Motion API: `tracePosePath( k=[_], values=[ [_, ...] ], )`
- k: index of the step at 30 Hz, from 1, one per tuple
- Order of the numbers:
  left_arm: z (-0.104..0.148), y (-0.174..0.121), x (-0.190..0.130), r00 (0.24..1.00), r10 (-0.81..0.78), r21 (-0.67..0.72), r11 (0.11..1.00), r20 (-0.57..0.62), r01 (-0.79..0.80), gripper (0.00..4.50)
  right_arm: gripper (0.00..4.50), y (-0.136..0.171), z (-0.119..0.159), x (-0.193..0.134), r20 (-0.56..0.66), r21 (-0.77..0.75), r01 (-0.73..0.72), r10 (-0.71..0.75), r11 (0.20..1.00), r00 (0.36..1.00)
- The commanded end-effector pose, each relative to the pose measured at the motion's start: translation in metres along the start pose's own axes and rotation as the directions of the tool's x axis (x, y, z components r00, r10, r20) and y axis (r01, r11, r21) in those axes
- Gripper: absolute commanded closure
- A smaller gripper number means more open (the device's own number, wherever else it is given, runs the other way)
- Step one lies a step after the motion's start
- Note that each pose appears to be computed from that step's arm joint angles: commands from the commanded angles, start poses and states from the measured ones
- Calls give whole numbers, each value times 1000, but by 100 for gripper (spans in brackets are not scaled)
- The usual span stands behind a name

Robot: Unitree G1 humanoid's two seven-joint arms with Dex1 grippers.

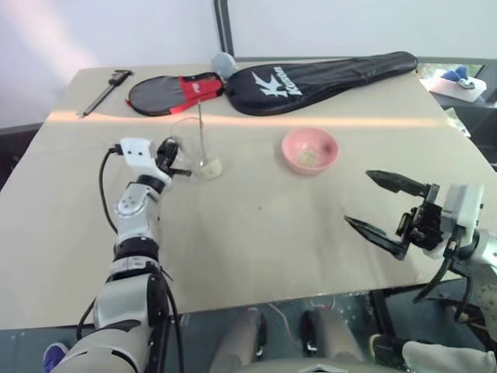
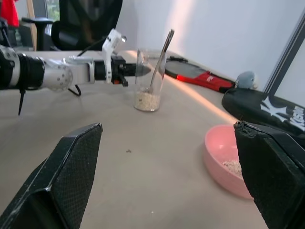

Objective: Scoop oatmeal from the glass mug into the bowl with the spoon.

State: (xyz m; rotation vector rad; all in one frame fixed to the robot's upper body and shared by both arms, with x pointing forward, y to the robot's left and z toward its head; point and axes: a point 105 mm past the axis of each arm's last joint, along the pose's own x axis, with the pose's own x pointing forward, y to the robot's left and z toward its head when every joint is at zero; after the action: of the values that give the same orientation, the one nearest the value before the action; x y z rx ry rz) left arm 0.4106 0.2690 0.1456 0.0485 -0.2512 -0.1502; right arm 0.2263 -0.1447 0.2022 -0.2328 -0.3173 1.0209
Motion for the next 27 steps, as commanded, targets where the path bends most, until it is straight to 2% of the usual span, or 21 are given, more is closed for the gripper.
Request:
tracePosePath(
  k=[1, 3, 5, 6, 7, 8, 11, 12, 13, 14, 20, 27],
  values=[
    [3, 3, 0, 1000, -5, 40, 999, 5, 4, 450, 3, 2, 15, 0, 44, -50, -6, 8, 999, 999],
    [3, 2, -1, 1000, -14, 36, 999, 5, 14, 450, 3, 2, 14, 1, 45, -46, -5, 7, 999, 999],
    [4, 1, -2, 1000, -26, 40, 999, 10, 26, 370, 0, 2, 12, 2, 42, -42, -5, 7, 999, 999],
    [5, 2, -3, 1000, -27, 39, 999, 13, 27, 351, 0, 2, 10, 2, 40, -39, -9, 10, 999, 999],
    [6, 3, -3, 999, -27, 39, 999, 16, 27, 289, 0, 2, 9, 2, 37, -36, -13, 14, 999, 999],
    [7, 3, -4, 999, -28, 39, 999, 18, 27, 263, 0, 3, 9, 2, 35, -34, -17, 18, 999, 999],
    [8, 4, -12, 999, -36, 33, 999, 27, 35, 110, 0, 2, 4, 1, 14, -25, -14, 15, 1000, 1000],
    [8, 4, -15, 999, -44, 29, 999, 27, 43, 81, 0, 1, 1, 0, -1, -21, -6, 6, 1000, 1000],
    [8, 3, -19, 998, -54, 28, 998, 26, 53, 30, 0, -1, -2, -1, -13, -17, 1, -2, 1000, 1000],
    [9, 3, -24, 998, -62, 27, 998, 24, 62, 9, 0, -2, -5, -2, -29, -13, 11, -11, 1000, 1000],
    [14, -2, -62, 989, -146, 38, 988, -24, 147, 9, 0, -18, -34, -24, -167, -8, 71, -71, 997, 983],
    [24, -43, -108, 916, -386, -9, 922, -112, 388, 9, 0, -49, -66, -60, -316, -27, 131, -133, 991, 939]
  ],
)
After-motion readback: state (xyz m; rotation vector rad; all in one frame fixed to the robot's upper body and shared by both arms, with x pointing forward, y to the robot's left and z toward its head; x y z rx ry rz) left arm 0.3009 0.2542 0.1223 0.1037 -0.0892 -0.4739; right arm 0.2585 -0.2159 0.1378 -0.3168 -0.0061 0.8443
